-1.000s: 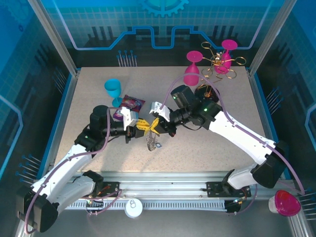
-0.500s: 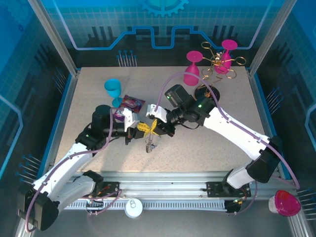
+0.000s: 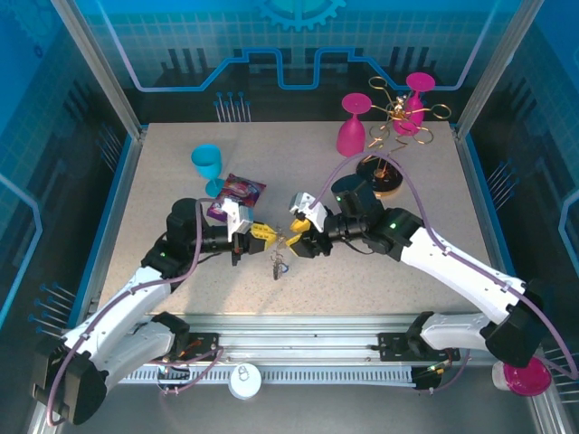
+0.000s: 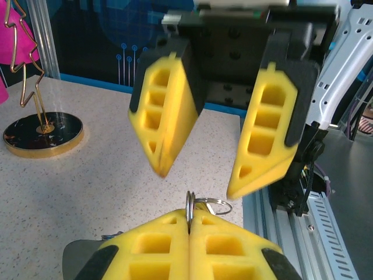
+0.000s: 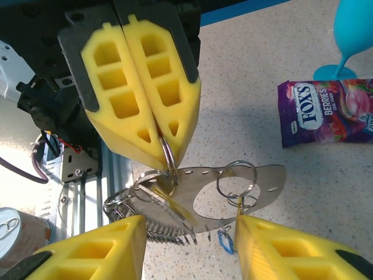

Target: Put the keys on the keyring

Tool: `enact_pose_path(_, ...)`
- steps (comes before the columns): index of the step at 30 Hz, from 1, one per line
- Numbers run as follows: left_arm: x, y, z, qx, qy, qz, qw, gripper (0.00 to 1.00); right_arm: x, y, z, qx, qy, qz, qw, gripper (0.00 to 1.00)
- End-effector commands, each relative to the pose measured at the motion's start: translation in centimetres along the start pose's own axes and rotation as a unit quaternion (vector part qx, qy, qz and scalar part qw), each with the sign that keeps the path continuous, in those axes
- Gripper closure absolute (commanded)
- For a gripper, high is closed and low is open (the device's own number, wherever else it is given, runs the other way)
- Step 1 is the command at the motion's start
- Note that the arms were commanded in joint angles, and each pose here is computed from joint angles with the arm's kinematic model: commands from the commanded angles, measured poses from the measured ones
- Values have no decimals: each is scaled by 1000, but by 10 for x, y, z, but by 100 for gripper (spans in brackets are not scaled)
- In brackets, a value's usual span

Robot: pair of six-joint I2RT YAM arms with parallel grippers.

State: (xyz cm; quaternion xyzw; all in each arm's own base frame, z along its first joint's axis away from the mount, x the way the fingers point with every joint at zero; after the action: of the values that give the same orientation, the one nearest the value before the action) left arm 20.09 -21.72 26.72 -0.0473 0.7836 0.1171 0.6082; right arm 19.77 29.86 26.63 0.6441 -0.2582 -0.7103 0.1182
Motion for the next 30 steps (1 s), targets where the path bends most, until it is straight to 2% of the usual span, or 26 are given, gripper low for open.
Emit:
enact_pose_path(1, -16, 3, -8, 10, -22, -29, 999, 100, -14, -6, 0, -1, 4, -35, 999, 54)
enact_pose_path(5, -17, 4, -10, 13, -21, -31, 999, 100, -15, -11, 1, -13, 9, -38, 999, 54)
enact_pose_path(8, -18, 3, -10, 12, -20, -33, 999, 100, -16, -13, 6, -33, 14, -44, 998, 57)
enact_pose_path(12, -21, 4, -9, 10, -19, -39, 999, 100, -16, -14, 11, -52, 15, -45, 997, 69)
enact_pose_path(21, -25, 5, -6, -4, -21, -54, 998, 100, -12, -1, 12, -49, 12, -36, 998, 95)
enact_pose_path(30, -34, 5, -8, 3, -21, -67, 998, 100, -4, 2, 12, -61, 1, 3, 998, 100)
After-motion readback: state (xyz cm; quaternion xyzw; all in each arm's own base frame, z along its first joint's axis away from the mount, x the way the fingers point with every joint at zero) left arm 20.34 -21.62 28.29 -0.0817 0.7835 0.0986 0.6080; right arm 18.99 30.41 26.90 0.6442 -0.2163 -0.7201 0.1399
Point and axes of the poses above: each hand's point on the last joint's axis, 136 mm out from that joint toward the fingers, its own y axis back along the fingers, its own z axis along the line the jaws close on, x = y × z, the point moved 2 cm from there along y, back along the fingers, and after that the axes turned 7 degrees about y, right-handed, at the moved point
